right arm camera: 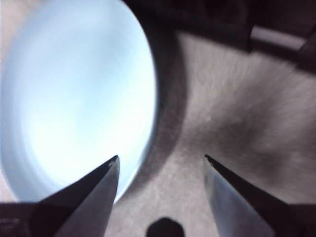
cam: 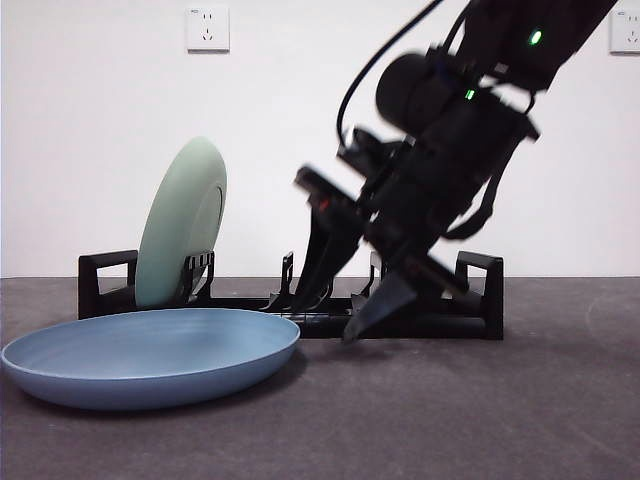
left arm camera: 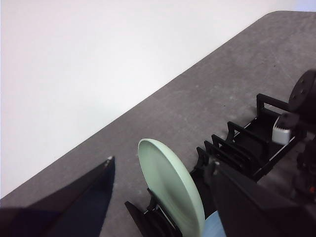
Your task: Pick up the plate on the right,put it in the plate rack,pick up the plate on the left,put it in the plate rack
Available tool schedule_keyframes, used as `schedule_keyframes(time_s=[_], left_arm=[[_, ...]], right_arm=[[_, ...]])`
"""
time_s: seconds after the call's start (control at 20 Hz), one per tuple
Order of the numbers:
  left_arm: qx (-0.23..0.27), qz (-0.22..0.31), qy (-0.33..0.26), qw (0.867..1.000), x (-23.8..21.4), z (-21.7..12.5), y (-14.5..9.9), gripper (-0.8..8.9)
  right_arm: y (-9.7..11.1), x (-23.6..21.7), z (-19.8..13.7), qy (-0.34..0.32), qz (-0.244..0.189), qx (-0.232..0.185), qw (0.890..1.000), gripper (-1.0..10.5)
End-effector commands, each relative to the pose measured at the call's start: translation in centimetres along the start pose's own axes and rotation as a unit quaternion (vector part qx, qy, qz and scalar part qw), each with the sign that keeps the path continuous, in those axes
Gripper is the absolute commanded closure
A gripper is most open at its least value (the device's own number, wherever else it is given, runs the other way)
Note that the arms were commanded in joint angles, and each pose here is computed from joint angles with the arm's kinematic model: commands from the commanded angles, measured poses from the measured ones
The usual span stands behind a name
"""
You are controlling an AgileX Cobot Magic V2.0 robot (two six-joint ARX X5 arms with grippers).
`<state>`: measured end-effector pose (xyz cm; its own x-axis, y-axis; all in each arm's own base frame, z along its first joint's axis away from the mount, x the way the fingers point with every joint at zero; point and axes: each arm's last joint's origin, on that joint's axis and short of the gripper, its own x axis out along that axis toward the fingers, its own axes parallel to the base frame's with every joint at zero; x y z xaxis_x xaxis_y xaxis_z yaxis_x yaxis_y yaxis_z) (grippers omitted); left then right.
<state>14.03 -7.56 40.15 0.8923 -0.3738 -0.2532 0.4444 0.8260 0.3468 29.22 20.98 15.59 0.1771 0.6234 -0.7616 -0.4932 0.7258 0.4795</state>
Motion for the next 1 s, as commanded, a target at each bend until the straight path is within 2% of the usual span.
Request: schedule_keyframes(time_s=[0.05, 0.25, 0.4, 0.6, 0.8, 0.9, 1.0], left_arm=[[0.005, -0.002, 0.001, 1.000, 0.1, -0.1, -0.1, 4.99], [0.007, 0.001, 0.017, 1.000, 0.2, -0.3, -0.2, 4.99], [0.009, -0.004, 0.031, 0.999, 0.6, -0.5, -0.3, 4.99], [0.010, -0.010, 0.045, 0.999, 1.2, -0.7, -0.4, 4.99], [0.012, -0.019, 0.047, 0.999, 1.4, -0.8, -0.7, 4.99], [0.014, -0.044, 0.040, 0.998, 1.4, -0.7, -1.1, 4.99], [0.019, -0.091, 0.032, 0.995, 1.4, -0.5, -1.8, 4.99]], right_arm=[[0.0, 1.3, 0.0, 0.006, 0.015, 0.002, 1.000, 7.0], [-0.1, 2.6, -0.4, 0.019, 0.019, 0.006, 1.000, 7.5], [-0.1, 2.7, -0.5, 0.020, 0.019, 0.012, 1.000, 9.5], [0.1, 2.1, -0.6, 0.028, 0.016, 0.026, 0.999, 9.6], [1.1, 0.0, -0.5, 0.029, 0.012, 0.026, 0.999, 9.6], [1.8, -1.8, -0.1, 0.007, -0.012, 0.019, 1.000, 9.6], [2.6, -3.9, 0.3, -0.028, -0.035, 0.002, 0.999, 9.6]])
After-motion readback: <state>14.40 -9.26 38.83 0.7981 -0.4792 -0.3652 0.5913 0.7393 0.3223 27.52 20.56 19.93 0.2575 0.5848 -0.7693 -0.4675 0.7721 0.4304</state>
